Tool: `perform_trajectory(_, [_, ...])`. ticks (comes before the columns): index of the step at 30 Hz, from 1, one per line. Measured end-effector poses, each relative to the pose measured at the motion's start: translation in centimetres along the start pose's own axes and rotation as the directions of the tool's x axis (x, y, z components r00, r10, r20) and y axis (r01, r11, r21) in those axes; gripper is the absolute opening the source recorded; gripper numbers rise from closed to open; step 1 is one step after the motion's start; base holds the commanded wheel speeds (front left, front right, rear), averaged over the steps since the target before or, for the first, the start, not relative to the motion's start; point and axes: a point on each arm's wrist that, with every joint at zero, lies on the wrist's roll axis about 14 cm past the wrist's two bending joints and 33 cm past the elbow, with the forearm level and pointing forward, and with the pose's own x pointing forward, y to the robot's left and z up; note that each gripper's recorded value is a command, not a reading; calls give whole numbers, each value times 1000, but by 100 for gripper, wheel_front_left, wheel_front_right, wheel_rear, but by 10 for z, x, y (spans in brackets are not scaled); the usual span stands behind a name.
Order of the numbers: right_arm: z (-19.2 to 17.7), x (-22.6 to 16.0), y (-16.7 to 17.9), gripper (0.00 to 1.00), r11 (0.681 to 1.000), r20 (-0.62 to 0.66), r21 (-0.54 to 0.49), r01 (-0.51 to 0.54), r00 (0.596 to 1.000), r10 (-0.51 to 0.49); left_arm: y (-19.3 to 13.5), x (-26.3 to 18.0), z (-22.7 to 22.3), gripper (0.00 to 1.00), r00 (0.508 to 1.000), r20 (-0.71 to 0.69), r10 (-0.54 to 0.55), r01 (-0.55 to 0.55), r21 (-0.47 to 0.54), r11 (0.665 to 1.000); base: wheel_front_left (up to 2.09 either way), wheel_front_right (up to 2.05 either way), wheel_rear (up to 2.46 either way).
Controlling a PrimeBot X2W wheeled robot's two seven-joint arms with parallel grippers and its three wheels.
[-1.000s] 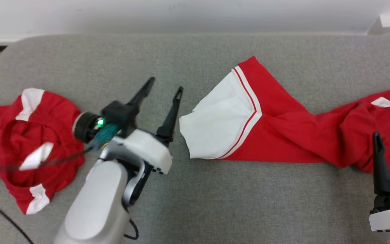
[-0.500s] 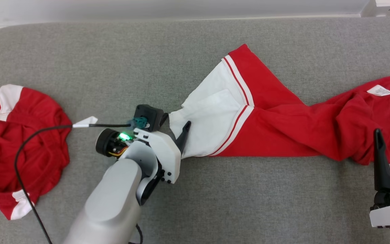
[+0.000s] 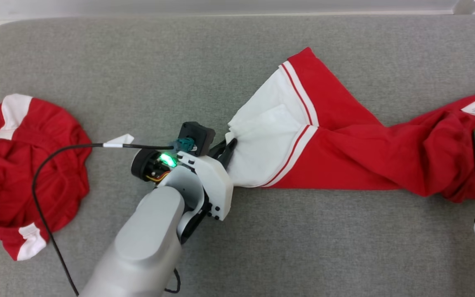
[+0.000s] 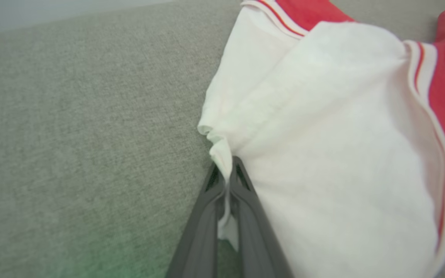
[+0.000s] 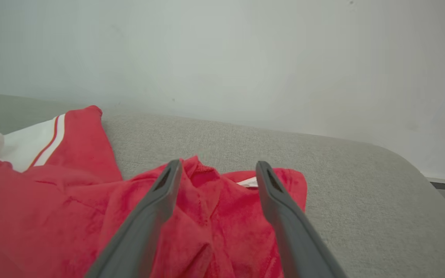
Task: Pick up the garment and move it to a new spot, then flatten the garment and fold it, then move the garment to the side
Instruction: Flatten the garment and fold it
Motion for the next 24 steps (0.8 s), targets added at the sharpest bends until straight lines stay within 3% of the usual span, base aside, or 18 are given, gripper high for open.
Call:
perform_trajectory(10, [-40, 23, 21, 100, 992, -206, 1, -128, 970, 125, 8, -1, -2, 0, 999, 27, 20, -19, -30, 999, 0, 0, 0])
perform_trajectory(11, [-43, 22, 23, 54, 991, -223, 2, -135, 966, 132, 8, -1, -3, 0, 999, 29, 23, -22, -32, 999, 0, 0, 0])
perform_trajectory(12, [-45, 22, 24, 36, 990, -236, 10, -140, 962, 139, 8, -1, -2, 0, 999, 33, 22, -21, -33, 999, 0, 0, 0])
perform_trajectory(13, [-48, 21, 26, 0, 989, -252, 18, -149, 956, 148, 7, -1, -2, 0, 999, 37, 22, -20, -35, 999, 0, 0, 0])
perform_trajectory(19, [-55, 17, 31, 0, 982, -330, 41, -183, 925, 186, 8, -2, 1, 0, 998, 63, 32, -29, -35, 999, 0, 0, 0])
perform_trajectory(24, [-18, 23, 22, 0, 985, -203, 9, -171, 964, 169, 14, -8, 19, 0, 985, 159, 67, -62, -35, 997, 0, 0, 0])
